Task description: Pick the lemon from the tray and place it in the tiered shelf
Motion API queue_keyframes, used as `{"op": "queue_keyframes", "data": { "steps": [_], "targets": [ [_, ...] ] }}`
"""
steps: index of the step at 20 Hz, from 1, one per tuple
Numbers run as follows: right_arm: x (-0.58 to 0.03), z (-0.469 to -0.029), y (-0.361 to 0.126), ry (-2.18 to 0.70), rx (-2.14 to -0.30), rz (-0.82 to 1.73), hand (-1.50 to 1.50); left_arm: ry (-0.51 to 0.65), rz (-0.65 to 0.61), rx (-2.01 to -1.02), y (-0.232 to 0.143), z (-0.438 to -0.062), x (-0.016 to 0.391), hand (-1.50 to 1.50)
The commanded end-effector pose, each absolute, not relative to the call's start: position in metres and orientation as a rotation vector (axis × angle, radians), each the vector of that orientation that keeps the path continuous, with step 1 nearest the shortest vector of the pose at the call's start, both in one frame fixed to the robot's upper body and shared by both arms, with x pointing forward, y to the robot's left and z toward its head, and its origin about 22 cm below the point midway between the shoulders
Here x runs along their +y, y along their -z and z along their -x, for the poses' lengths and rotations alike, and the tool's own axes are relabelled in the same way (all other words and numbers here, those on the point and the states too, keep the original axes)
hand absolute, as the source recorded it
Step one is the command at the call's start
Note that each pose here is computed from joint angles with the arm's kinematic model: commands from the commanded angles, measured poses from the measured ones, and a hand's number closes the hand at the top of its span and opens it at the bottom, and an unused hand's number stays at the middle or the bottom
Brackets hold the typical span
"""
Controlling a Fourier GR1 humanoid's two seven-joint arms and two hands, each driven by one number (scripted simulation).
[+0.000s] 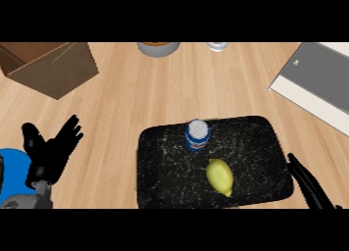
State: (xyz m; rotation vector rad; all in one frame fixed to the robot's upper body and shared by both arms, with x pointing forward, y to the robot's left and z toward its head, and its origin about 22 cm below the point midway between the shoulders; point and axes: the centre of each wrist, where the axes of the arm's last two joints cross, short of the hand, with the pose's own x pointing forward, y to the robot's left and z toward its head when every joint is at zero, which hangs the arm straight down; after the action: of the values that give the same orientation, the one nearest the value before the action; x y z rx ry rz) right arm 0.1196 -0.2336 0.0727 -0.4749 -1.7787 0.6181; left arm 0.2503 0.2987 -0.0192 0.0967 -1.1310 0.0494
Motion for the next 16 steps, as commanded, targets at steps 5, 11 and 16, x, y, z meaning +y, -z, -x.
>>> {"op": "queue_keyframes", "data": {
  "steps": [5,11,16],
  "targets": [
    [-0.191,-0.120,-0.066,-0.717,-1.644,0.547,-1.50,-0.047,-0.095,-1.120,0.029,-0.233,0.294,0.00],
    [-0.166,-0.135,-0.066,-0.660,-1.595,0.639,-1.50,-0.051,-0.112,-1.109,0.022,-0.252,0.284,0.00],
    [-0.168,-0.130,-0.037,-0.653,-1.603,0.684,-1.50,-0.057,-0.091,-1.108,0.037,-0.223,0.283,0.00]
  ]
}}
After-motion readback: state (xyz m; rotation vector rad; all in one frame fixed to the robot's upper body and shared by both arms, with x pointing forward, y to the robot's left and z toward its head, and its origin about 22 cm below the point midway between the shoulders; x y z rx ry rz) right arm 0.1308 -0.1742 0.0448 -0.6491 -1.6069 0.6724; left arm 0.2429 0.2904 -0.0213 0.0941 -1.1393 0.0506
